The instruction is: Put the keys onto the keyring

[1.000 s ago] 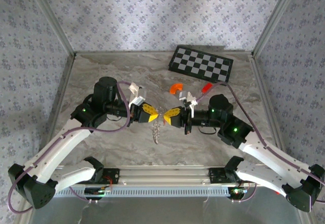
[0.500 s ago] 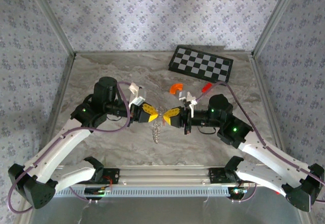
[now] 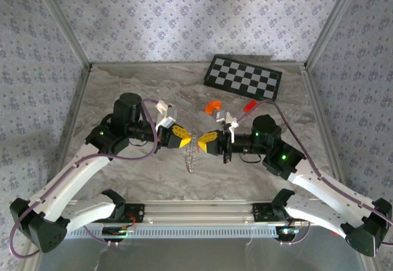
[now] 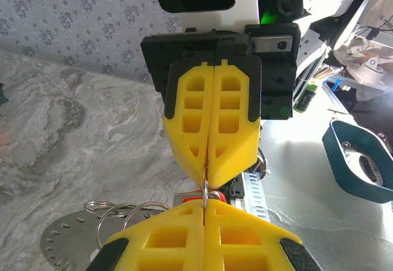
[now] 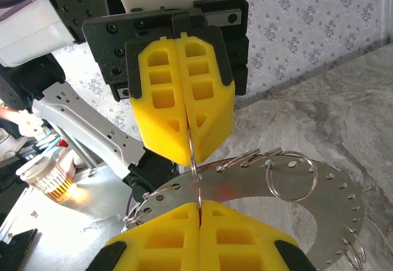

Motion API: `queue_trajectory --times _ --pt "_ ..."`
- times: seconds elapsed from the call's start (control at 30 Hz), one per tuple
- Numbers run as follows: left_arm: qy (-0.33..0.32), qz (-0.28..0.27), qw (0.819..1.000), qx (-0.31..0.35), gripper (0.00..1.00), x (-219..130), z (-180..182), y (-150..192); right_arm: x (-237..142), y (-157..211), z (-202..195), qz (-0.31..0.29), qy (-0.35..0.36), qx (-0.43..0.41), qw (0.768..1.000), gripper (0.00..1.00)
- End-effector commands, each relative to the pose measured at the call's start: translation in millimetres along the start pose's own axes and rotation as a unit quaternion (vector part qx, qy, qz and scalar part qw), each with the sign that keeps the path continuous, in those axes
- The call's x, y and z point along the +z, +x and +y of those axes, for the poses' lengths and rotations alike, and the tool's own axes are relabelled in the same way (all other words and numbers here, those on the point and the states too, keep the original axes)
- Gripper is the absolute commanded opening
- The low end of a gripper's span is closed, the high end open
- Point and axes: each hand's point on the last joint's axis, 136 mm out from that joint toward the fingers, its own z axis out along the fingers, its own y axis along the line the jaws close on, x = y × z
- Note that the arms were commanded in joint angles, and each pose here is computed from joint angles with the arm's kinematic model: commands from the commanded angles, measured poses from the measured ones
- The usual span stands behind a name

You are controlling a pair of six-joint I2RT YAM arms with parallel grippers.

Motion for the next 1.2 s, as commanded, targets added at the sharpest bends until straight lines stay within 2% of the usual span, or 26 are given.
queue_trajectory --times 0.0,0.83,1.17 --pt "0.007 -0.008 1.000 0.021 0.00 -3.6 -6.2 -7.2 -1.2 -8.9 5.2 -0.013 -0.012 -0.010 1.000 0.00" --pt "0.007 -0.008 1.000 0.021 0.00 -3.7 -6.3 -7.3 -1.5 -15.5 11.7 -0.020 -0.028 -0.016 0.999 0.00" --pt "0.009 -0.009 1.000 0.023 0.00 -4.1 -7.7 -8.6 -3.2 -13.7 1.5 -0.017 -0.005 -0.010 1.000 0.00"
